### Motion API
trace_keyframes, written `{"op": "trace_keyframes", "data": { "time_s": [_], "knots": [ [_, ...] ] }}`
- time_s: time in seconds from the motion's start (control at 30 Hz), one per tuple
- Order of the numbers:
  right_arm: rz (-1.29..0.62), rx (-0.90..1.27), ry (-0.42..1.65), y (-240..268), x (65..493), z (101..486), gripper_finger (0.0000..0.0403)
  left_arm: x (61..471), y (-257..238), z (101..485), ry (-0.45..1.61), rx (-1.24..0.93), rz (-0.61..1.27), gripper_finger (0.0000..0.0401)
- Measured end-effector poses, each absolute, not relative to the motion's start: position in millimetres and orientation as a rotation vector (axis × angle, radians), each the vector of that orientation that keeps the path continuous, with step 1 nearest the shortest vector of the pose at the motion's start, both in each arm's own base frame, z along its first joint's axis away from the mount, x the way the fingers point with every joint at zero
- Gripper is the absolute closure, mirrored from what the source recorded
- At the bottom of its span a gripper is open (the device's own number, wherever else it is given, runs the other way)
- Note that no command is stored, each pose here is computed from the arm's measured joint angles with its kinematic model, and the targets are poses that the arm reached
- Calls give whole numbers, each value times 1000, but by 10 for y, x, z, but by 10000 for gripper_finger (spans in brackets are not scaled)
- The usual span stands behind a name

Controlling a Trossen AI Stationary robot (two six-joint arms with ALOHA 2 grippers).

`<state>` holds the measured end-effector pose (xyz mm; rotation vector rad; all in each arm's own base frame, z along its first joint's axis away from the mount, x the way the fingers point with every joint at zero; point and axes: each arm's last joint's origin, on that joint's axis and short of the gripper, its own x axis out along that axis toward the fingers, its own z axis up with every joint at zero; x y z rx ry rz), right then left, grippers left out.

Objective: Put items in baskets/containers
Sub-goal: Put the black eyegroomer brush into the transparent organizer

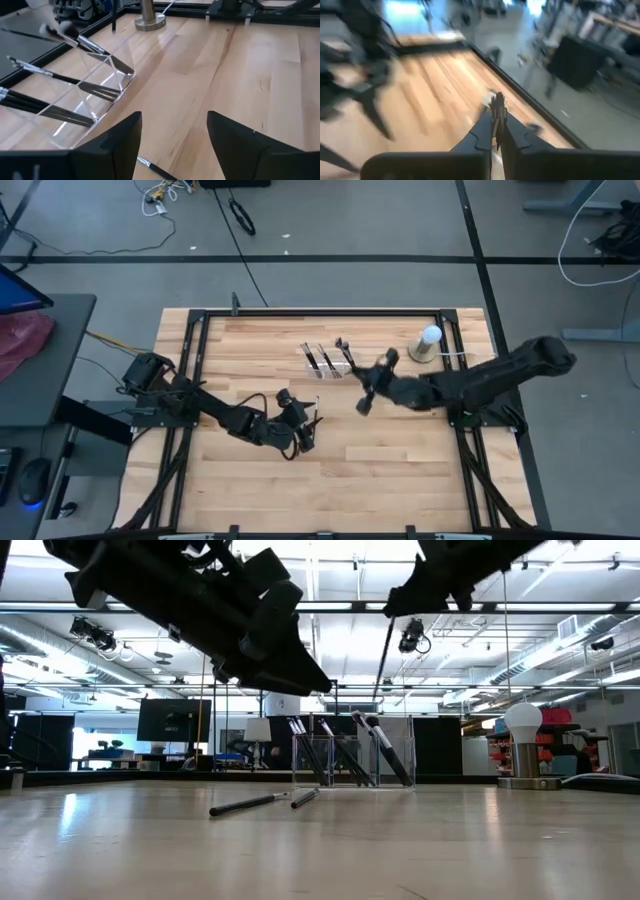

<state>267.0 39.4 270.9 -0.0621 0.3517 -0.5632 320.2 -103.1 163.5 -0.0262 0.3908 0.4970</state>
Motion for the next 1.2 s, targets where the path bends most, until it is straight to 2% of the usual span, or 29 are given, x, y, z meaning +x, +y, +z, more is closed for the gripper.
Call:
{"op": "trace_keyframes", "data": {
  "time_s": [0.1, 0.2, 0.53, 0.97, 1.2],
  "knots": [
    [-619, -68, 480, 173, 2689, 2881, 393, 3191, -1023, 1618, 394, -24, 500, 172],
    [-598, -30, 564, -61, 2739, 2914, 392, 3191, -1022, 1619, 392, -24, 502, 177],
    [-521, 74, 749, -705, 2926, 2525, 391, 3191, -1019, 1619, 391, -21, 508, 181],
    [-425, 213, 847, -964, 3016, 2211, 388, 3191, -1019, 1619, 391, -21, 509, 181],
    [-415, 211, 888, -963, 3019, 2139, 349, 3191, -1019, 1619, 390, -21, 509, 181]
  ]
}}
